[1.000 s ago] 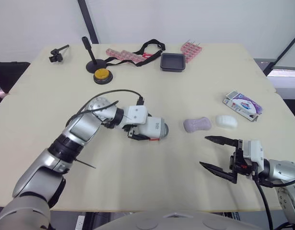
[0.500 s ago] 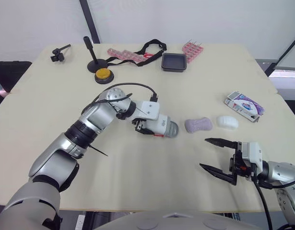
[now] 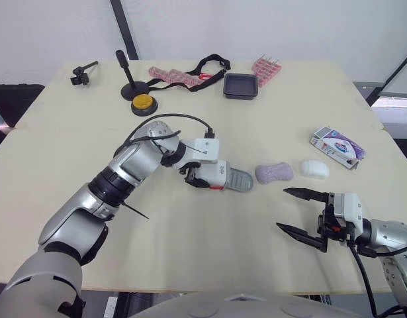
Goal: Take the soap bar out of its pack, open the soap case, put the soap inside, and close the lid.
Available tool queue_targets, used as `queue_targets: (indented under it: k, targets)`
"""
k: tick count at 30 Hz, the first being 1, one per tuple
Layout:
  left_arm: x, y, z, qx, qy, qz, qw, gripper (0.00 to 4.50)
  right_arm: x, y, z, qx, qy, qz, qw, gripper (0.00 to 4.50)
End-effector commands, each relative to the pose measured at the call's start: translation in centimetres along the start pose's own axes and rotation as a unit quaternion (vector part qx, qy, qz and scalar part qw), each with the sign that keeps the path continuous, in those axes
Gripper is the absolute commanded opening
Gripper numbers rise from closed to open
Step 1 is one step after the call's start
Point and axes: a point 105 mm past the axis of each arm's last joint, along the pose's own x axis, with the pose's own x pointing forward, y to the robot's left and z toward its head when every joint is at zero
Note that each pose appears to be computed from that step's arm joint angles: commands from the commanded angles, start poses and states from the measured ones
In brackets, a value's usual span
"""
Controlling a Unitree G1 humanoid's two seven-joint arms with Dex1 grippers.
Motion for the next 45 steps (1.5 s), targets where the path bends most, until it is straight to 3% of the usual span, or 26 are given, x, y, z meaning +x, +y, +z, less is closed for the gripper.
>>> queue_targets:
  k: [1,9,21,26,28,32,39,45]
  targets:
    - [-1.4,0.7,-0.1,0.014,-0.004,0.023,1.000,3.48,-0.1,-0.2,0.2,-0.005,-0.001,0.001,1.000,4.49]
    - [-3.3,0.0,-3.3,0.006,-0.002,0.034,0.999,3.48,-0.1,-0.5,0.3,-0.008,0.001,0.002,1.000,4.49]
    - [-3.0,-0.3,-3.7,-0.015,-0.058,0.041,0.997,3.48,0.2,-0.8,0.4,-0.010,0.000,0.007,1.000,4.49]
    - [-2.9,-0.5,-4.2,-0.007,-0.055,0.034,0.998,3.48,0.3,-0.8,0.6,-0.009,-0.001,0.008,1.000,4.49]
    - [-3.0,-0.1,-4.5,-0.004,-0.051,0.048,0.998,4.50,0.3,-0.7,0.6,-0.008,0.000,0.009,1.000,4.50]
    - [-3.4,0.2,-4.6,-0.005,-0.056,0.054,0.997,4.50,0.2,-0.6,0.5,-0.006,0.001,0.009,1.000,4.50]
    - [-5.6,0.5,-3.6,-0.006,-0.103,0.067,0.992,4.50,0.1,-0.5,0.4,-0.006,0.004,0.008,1.000,4.50]
    - [-8.5,0.0,-1.7,-0.034,-0.186,0.080,0.979,4.50,-0.1,-0.9,0.9,-0.012,0.006,0.011,1.000,4.50]
